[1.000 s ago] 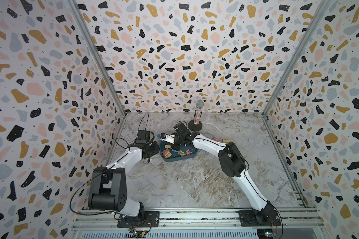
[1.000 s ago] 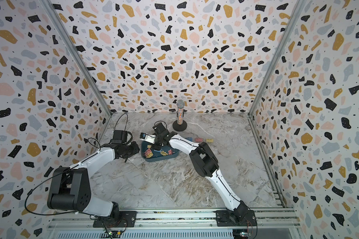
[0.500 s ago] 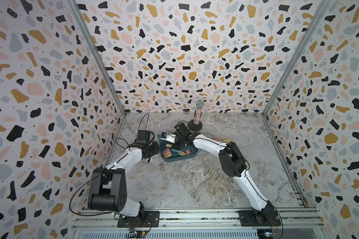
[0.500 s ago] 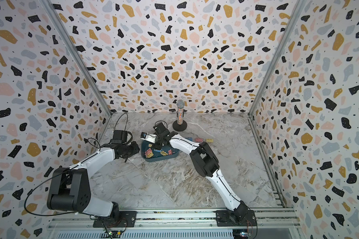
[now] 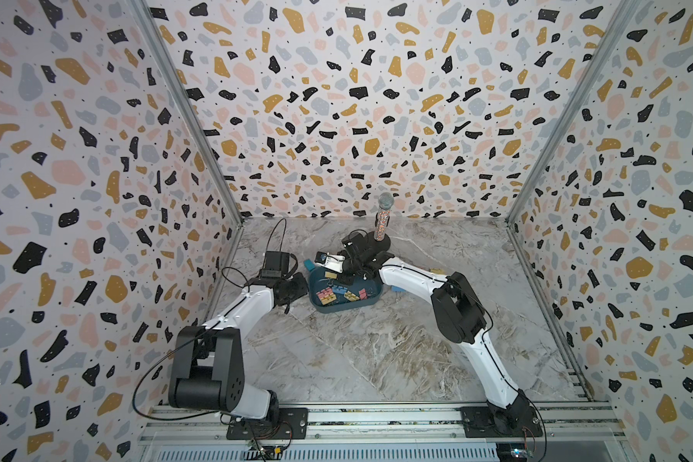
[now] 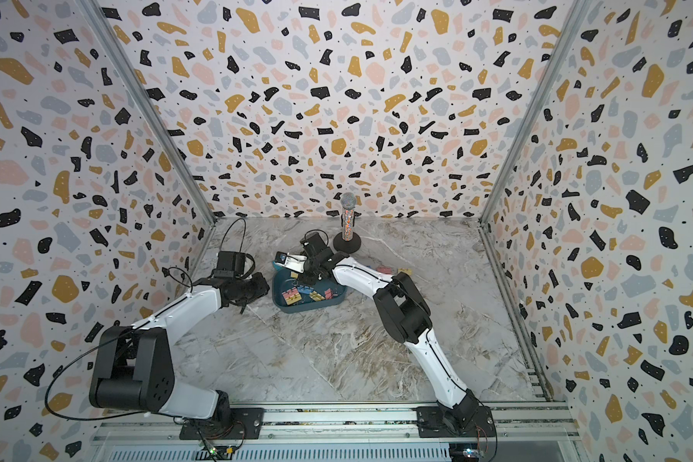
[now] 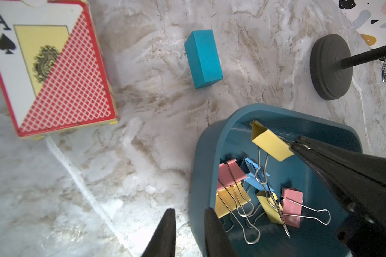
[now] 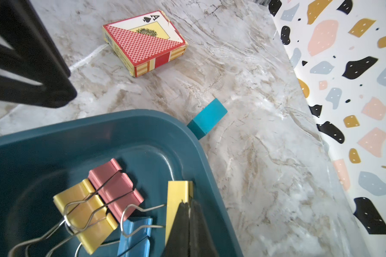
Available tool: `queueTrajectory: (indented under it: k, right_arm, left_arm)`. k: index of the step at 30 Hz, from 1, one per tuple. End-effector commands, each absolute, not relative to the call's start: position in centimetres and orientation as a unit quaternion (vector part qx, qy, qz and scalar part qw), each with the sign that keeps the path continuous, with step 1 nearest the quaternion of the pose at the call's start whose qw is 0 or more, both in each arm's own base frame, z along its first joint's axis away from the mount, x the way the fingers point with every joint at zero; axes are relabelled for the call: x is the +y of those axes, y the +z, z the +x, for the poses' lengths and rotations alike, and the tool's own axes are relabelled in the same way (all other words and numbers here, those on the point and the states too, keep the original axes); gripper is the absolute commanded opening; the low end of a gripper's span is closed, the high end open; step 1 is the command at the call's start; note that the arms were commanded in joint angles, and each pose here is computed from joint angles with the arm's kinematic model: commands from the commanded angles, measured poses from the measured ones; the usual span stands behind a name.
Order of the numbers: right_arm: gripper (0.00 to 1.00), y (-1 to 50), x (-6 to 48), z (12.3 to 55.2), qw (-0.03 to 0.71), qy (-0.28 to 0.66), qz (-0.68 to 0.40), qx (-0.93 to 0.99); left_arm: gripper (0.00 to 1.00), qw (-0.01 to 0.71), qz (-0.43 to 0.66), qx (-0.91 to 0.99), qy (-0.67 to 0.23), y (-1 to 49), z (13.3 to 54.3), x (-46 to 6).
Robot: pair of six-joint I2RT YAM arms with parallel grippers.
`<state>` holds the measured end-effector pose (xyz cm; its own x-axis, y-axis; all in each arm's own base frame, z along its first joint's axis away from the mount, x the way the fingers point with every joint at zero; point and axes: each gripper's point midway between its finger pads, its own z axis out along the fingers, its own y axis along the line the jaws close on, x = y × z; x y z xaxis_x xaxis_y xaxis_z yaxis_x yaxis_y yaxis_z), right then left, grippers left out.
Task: Take out the binder clips from the storage box
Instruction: Pick up the binder clip from the storage box.
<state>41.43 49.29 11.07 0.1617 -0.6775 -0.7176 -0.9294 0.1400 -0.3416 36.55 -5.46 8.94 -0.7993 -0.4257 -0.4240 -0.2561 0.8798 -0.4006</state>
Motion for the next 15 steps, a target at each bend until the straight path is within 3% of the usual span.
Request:
queueTrajectory:
  k: [1, 15]
  right_arm:
    - [0.00, 16.6, 48.9, 41.8, 0.463, 0.143, -0.629, 0.608]
    - [0.00, 21.9, 42.4, 40.1, 0.493, 0.146, -0.638, 0.573]
  left_arm:
    - [0.27, 0.266, -0.180, 0.932, -0.168, 9.5, 36.5, -5.4]
    - [0.31, 0.265, -0.177, 0.933, -0.167, 9.4, 36.5, -5.4]
